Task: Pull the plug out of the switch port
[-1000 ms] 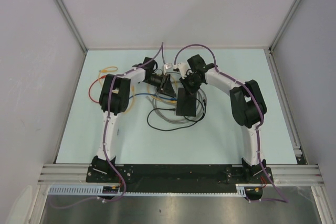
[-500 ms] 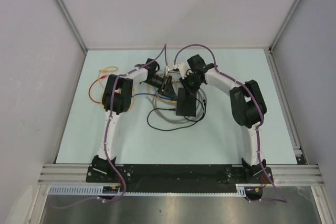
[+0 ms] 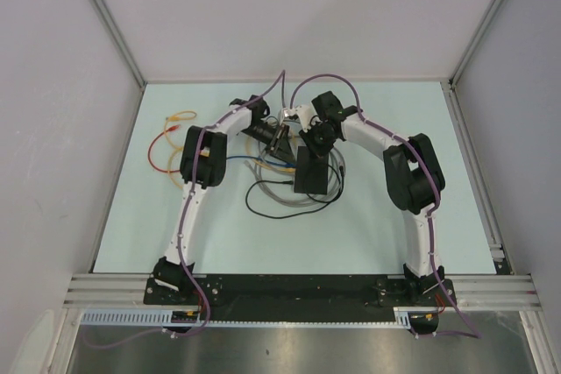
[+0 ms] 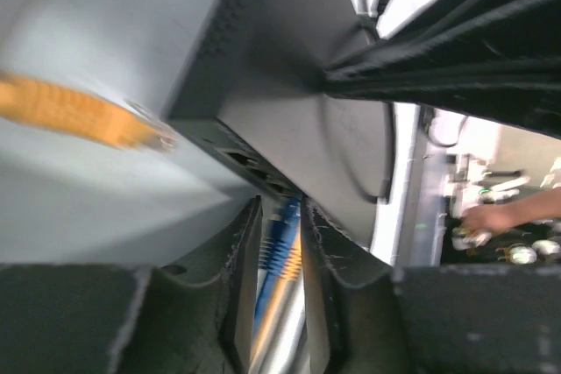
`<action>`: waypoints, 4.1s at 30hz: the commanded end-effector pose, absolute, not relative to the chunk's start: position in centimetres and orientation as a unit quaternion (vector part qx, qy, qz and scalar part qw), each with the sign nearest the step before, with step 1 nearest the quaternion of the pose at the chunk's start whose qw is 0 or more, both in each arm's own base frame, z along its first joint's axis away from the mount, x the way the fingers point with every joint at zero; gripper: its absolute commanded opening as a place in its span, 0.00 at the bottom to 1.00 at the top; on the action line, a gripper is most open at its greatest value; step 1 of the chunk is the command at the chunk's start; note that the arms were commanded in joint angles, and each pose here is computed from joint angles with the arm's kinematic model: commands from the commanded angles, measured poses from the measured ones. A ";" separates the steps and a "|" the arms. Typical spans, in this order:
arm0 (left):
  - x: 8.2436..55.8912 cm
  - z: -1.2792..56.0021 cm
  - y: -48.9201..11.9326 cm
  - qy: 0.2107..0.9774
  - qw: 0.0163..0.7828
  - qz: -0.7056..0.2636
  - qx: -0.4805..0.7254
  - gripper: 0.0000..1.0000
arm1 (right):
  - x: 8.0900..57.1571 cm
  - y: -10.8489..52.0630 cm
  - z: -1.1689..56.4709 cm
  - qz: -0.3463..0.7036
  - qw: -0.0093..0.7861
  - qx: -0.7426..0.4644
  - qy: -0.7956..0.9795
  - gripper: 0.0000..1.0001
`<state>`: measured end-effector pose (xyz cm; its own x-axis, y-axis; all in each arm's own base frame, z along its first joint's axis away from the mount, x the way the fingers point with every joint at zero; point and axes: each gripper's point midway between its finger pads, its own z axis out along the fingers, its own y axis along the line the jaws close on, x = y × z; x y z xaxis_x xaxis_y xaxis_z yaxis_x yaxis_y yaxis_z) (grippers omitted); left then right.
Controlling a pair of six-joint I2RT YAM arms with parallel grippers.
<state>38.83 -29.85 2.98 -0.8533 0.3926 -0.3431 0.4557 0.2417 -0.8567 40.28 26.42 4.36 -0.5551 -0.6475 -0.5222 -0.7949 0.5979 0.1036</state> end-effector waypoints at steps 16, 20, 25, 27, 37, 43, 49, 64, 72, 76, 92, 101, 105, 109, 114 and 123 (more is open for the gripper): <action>36.5 1.4 -30.9 0.780 -0.019 -0.540 0.316 0.35 | 34.4 22.8 -2.1 0.127 0.075 -0.421 0.895 0.01; 36.2 1.5 -30.9 0.776 -0.020 -0.543 0.321 0.26 | 34.4 22.8 -2.1 0.127 0.075 -0.421 0.895 0.01; 36.1 1.4 -30.7 0.778 -0.024 -0.542 0.318 0.12 | 34.5 22.9 -2.1 0.128 0.077 -0.421 0.895 0.01; 36.2 1.4 -30.8 0.778 -0.024 -0.542 0.317 0.03 | 34.5 22.9 -2.2 0.128 0.076 -0.421 0.895 0.01; 37.6 1.8 -29.8 0.787 -0.005 -0.534 0.310 0.00 | 34.4 22.9 -2.2 0.127 0.076 -0.423 0.894 0.01; 36.7 1.3 -29.7 0.786 -0.021 -0.535 0.309 0.00 | 34.6 23.0 -2.2 0.125 0.078 -0.423 0.894 0.01; 40.3 2.2 -30.1 0.796 0.032 -0.521 0.307 0.00 | 34.7 22.9 -2.2 0.123 0.076 -0.424 0.894 0.01; 41.5 2.0 -28.8 0.813 0.043 -0.498 0.299 0.00 | 34.8 22.9 -2.3 0.123 0.076 -0.423 0.894 0.01; 36.6 1.4 -28.6 0.801 -0.017 -0.523 0.290 0.00 | 34.8 22.9 -2.3 0.122 0.078 -0.422 0.895 0.01; 38.9 1.9 -28.5 0.807 -0.001 -0.519 0.280 0.00 | 34.7 23.0 -2.4 0.124 0.075 -0.423 0.894 0.01; 39.2 -0.1 -27.3 0.821 -0.023 -0.501 0.272 0.00 | 34.5 23.1 -2.4 0.124 0.072 -0.426 0.893 0.00; 36.5 0.4 -26.3 0.818 -0.053 -0.502 0.274 0.00 | 34.5 23.0 -2.5 0.122 0.072 -0.426 0.894 0.00; 36.6 -0.5 -25.5 0.831 -0.058 -0.479 0.278 0.00 | 34.5 23.0 -2.5 0.122 0.072 -0.426 0.894 0.00; 41.1 0.2 -26.2 0.839 0.002 -0.473 0.270 0.00 | 34.4 23.1 -2.5 0.124 0.071 -0.427 0.893 0.00; 41.1 1.7 -26.3 0.829 0.015 -0.485 0.278 0.00 | 34.4 23.0 -2.4 0.123 0.072 -0.426 0.894 0.00; 43.2 9.6 -26.9 0.800 0.124 -0.496 0.315 0.47 | 34.5 23.1 -2.6 0.123 0.071 -0.427 0.893 0.00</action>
<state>39.52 -27.02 2.88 -0.8723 0.4194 -0.2514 0.4050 0.3318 -0.8520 39.52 27.49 4.40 -0.5366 -0.6642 -0.5205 -0.8128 0.5727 0.1071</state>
